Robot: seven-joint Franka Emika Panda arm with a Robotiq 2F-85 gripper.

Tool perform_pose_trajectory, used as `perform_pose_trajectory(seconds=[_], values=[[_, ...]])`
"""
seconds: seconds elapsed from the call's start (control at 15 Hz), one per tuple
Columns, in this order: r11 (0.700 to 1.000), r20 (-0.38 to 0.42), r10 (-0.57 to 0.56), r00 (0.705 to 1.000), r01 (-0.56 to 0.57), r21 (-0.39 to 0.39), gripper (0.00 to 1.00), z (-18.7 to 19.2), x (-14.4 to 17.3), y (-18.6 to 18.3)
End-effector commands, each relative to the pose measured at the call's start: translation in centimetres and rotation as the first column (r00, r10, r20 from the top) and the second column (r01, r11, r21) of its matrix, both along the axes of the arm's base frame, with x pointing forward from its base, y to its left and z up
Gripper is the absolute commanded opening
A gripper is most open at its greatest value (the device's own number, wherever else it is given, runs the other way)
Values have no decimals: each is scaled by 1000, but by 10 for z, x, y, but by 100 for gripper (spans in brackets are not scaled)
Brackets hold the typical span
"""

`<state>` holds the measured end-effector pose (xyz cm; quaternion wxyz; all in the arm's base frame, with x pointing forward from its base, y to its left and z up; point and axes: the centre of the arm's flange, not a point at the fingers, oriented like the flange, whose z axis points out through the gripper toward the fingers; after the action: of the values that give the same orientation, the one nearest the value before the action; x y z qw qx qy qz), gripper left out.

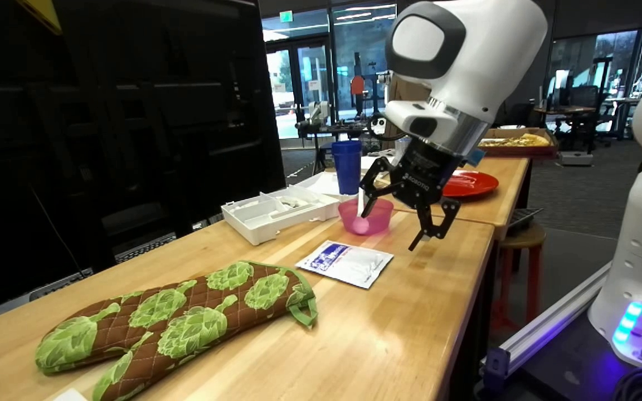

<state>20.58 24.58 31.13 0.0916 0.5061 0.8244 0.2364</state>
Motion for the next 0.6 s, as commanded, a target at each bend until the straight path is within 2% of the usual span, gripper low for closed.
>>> perform_pose_trajectory(seconds=[0.0,0.33,0.53], values=[[998,91,-1,996,6,-55,100,42,-15,16],[994,177,22,984,-2,-111,100,59,-19,30],[989,226,31,974,3,-150,100,64,-11,38]])
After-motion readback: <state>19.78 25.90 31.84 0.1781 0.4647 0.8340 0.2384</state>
